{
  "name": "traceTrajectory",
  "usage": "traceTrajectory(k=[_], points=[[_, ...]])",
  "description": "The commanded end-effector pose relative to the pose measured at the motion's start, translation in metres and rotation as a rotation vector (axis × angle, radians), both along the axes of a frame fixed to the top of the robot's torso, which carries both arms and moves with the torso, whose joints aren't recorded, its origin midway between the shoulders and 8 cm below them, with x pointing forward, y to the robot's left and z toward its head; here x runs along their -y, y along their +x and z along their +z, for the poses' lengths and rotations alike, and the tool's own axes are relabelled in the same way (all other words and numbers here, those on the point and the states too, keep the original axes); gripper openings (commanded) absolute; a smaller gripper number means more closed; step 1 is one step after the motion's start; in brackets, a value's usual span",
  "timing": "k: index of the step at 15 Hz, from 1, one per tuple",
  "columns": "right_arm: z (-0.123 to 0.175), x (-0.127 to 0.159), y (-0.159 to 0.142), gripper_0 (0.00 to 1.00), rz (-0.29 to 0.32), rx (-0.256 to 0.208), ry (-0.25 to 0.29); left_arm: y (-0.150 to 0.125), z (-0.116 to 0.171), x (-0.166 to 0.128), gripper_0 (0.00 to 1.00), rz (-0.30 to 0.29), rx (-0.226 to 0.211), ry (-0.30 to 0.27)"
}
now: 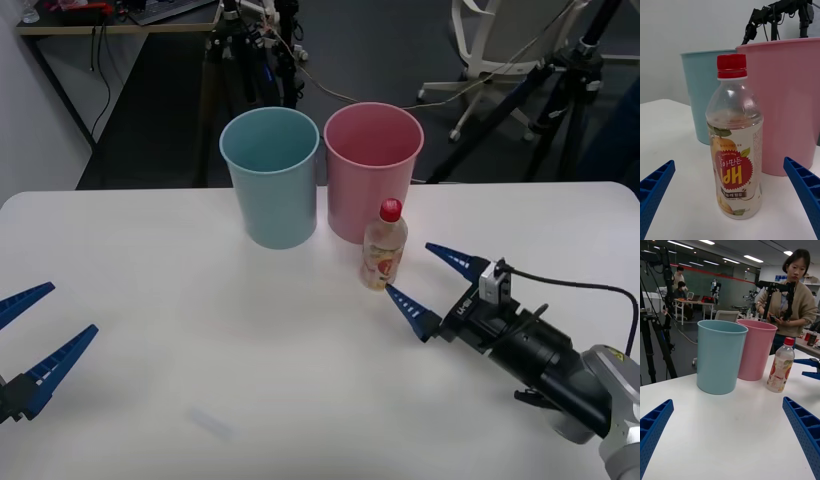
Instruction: Grasp the object on the table and drop it into the matching bin: aluminum can to the light blue bin, PET bottle to the pink bin.
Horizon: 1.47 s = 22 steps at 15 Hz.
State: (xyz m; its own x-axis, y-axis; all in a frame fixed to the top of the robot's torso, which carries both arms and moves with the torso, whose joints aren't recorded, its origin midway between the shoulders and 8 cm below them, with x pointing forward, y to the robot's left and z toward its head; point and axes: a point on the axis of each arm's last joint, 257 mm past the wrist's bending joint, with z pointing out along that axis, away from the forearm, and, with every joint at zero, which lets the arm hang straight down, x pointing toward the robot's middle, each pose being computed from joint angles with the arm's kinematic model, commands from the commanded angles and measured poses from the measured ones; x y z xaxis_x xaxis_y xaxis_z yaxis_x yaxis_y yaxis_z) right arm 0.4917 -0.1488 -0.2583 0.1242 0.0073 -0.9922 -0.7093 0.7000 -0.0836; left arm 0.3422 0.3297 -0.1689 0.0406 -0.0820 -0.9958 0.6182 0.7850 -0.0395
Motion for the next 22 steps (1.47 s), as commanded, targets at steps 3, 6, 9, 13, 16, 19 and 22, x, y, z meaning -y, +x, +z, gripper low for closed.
traceTrajectory(k=[3,6,9,13,16,19,22], points=[[-0.001,-0.016,0.012,1.0,-0.03,-0.001,-0.001,0.0,0.0,0.0,1.0,0.0,0.0,0.0],[-0.006,-0.024,0.023,1.0,-0.035,-0.021,0.013,0.0,0.0,0.0,1.0,0.0,0.0,0.0],[-0.007,-0.031,0.032,1.0,-0.041,-0.013,0.002,0.0,0.0,0.0,1.0,0.0,0.0,0.0],[-0.006,-0.041,0.046,1.0,-0.053,-0.022,0.013,0.0,0.0,0.0,1.0,0.0,0.0,0.0],[-0.003,-0.046,0.051,1.0,-0.062,-0.018,0.015,0.0,0.0,0.0,1.0,0.0,0.0,0.0],[-0.001,-0.049,0.056,1.0,-0.076,-0.015,0.01,0.0,0.0,0.0,1.0,0.0,0.0,0.0],[0.0,-0.05,0.057,1.0,-0.079,-0.01,0.008,0.0,0.0,0.0,1.0,0.0,0.0,0.0]])
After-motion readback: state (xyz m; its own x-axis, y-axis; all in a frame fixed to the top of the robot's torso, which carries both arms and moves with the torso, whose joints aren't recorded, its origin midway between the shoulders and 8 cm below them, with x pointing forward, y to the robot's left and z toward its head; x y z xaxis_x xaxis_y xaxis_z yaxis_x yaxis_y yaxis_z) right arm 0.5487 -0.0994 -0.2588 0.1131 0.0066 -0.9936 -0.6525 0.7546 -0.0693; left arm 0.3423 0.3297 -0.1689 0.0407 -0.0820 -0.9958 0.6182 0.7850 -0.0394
